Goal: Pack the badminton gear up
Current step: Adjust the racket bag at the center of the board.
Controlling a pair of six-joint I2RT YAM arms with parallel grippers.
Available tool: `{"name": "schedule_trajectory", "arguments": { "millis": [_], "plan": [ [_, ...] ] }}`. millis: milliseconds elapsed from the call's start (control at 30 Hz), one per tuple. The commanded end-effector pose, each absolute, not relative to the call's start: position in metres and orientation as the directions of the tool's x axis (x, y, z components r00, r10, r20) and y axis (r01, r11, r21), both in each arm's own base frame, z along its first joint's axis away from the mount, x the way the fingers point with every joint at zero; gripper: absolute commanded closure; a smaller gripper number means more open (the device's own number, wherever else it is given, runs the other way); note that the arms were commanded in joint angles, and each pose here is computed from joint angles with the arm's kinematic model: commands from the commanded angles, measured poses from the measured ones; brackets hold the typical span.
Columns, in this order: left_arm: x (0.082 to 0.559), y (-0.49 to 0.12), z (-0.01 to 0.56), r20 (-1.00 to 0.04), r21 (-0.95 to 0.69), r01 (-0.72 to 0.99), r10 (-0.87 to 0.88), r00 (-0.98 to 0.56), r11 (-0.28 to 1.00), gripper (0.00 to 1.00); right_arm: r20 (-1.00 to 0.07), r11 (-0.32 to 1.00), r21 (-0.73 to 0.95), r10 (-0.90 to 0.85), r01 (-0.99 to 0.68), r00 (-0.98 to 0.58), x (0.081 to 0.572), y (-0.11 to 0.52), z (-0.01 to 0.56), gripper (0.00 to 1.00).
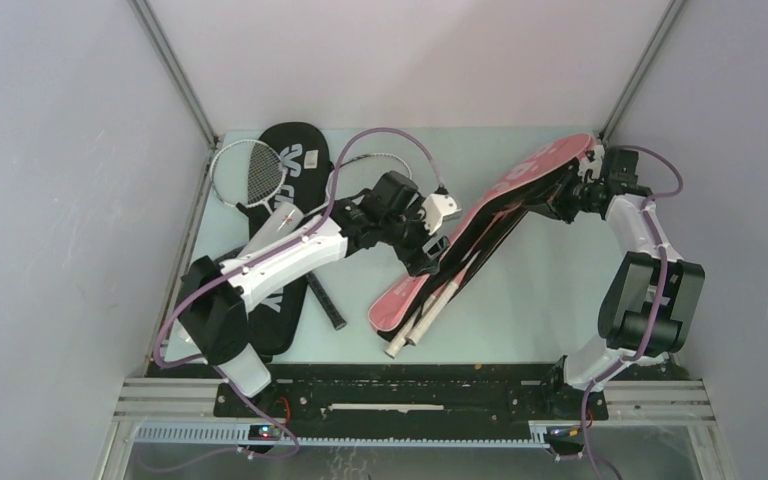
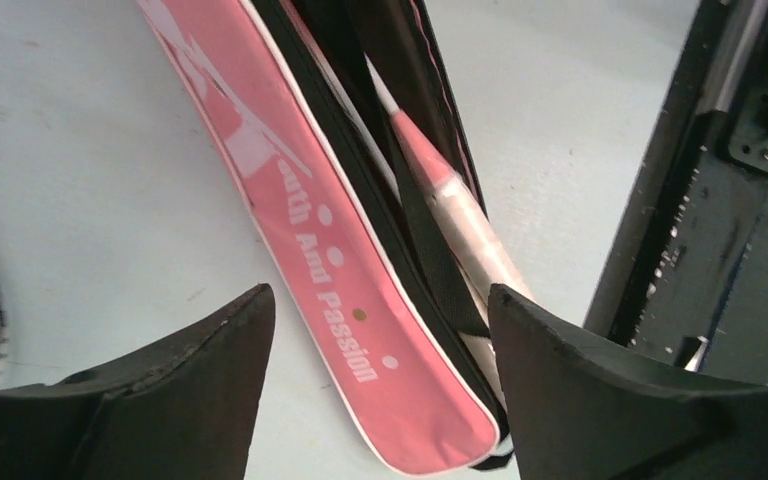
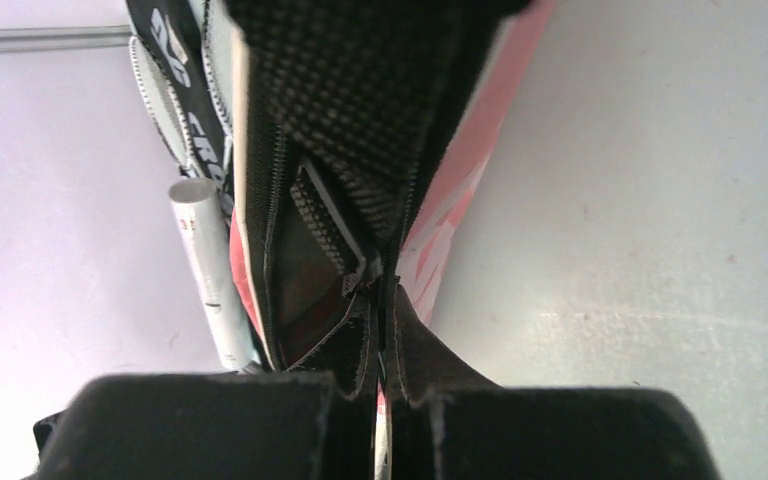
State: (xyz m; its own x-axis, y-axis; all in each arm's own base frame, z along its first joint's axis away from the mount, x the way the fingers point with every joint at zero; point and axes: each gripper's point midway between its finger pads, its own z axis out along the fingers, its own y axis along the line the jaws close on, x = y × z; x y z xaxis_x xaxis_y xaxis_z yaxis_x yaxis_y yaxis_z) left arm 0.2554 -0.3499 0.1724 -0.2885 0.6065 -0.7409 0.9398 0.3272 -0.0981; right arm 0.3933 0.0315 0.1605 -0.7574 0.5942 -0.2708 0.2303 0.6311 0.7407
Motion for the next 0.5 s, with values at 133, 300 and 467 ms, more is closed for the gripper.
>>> {"name": "schedule_trajectory", "arguments": {
  "millis": [133,300,467],
  "plan": [
    [0.262,-0.387,0.205,-0.763,0.063,0.917,0.611,-0.209,0.393,0.12,-0.193,0.461,0.870,0.645,0.175,-0.739,0.401,0.047,0.205,1.00],
    [0.259,-0.404,0.197,-0.750,0.023,0.887,0.595,-0.289,0.461,0.00,-0.154,0.417,0.890,0.653,0.182,-0.742,0.401,0.049,0.210,1.00],
    [0.268,-0.414,0.190,-0.711,0.104,0.858,0.641,-0.289,0.503,0.00,-0.122,0.369,0.913,0.650,0.172,-0.750,0.397,0.056,0.218,1.00]
  ]
}}
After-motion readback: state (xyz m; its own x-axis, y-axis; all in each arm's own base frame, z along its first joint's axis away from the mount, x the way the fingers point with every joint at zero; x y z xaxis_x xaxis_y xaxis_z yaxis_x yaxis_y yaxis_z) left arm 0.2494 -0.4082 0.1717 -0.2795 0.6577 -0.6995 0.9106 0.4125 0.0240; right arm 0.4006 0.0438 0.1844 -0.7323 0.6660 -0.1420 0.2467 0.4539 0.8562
